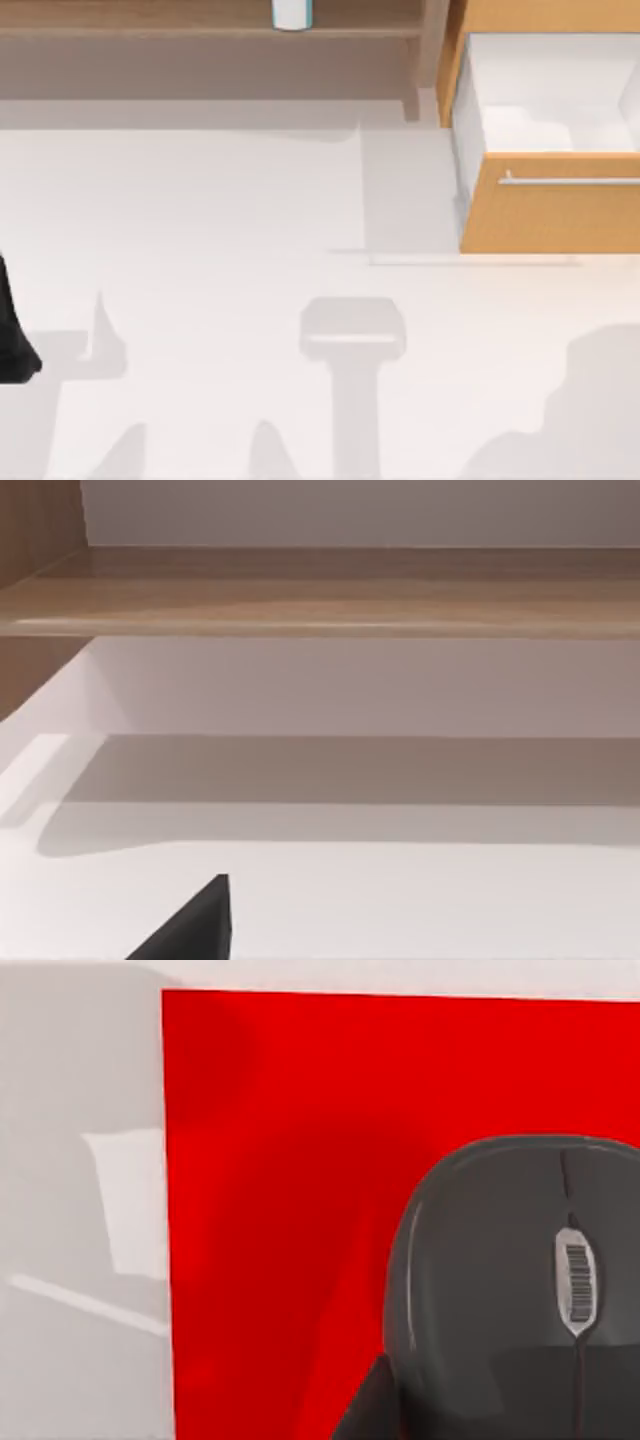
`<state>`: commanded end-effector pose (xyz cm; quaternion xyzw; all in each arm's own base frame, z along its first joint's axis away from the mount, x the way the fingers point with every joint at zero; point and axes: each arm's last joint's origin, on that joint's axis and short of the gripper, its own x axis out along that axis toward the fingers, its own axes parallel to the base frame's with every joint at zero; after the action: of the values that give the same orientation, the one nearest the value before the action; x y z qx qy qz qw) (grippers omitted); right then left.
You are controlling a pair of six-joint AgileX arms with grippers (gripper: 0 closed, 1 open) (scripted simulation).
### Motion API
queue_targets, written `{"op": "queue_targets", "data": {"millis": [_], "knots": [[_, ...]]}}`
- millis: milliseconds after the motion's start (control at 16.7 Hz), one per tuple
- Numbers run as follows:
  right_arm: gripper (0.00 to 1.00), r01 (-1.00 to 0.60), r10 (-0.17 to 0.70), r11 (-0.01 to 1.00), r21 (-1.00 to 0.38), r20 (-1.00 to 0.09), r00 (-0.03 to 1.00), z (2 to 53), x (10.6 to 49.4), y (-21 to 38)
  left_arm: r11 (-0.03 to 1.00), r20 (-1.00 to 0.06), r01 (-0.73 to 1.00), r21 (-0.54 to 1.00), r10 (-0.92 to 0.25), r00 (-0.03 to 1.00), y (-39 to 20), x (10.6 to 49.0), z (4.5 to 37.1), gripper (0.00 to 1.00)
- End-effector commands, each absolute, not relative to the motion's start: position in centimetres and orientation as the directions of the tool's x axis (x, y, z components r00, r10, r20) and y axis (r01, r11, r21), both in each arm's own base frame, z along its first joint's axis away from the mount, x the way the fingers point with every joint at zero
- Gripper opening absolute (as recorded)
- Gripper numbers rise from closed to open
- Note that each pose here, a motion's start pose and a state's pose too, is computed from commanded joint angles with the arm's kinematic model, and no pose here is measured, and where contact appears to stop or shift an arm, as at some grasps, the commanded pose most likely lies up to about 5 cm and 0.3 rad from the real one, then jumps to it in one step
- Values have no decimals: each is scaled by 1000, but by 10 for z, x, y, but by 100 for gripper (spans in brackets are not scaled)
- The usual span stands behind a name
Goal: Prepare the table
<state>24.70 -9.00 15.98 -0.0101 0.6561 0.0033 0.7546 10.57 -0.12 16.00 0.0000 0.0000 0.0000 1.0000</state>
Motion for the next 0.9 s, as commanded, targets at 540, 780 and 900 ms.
{"op": "queue_targets", "data": {"millis": [540,780,900], "knots": [[0,-15,-36,999,-40,-976,217,174,252,-92,1000,0,0,0,0,1000,-1,106,160,100],[0,-14,-40,999,-45,-972,231,175,253,-93,1000,0,0,0,0,1000,-1,106,160,100],[0,-15,-39,999,-44,-973,229,174,254,-93,1000,0,0,0,0,1000,-1,106,160,100]]}}
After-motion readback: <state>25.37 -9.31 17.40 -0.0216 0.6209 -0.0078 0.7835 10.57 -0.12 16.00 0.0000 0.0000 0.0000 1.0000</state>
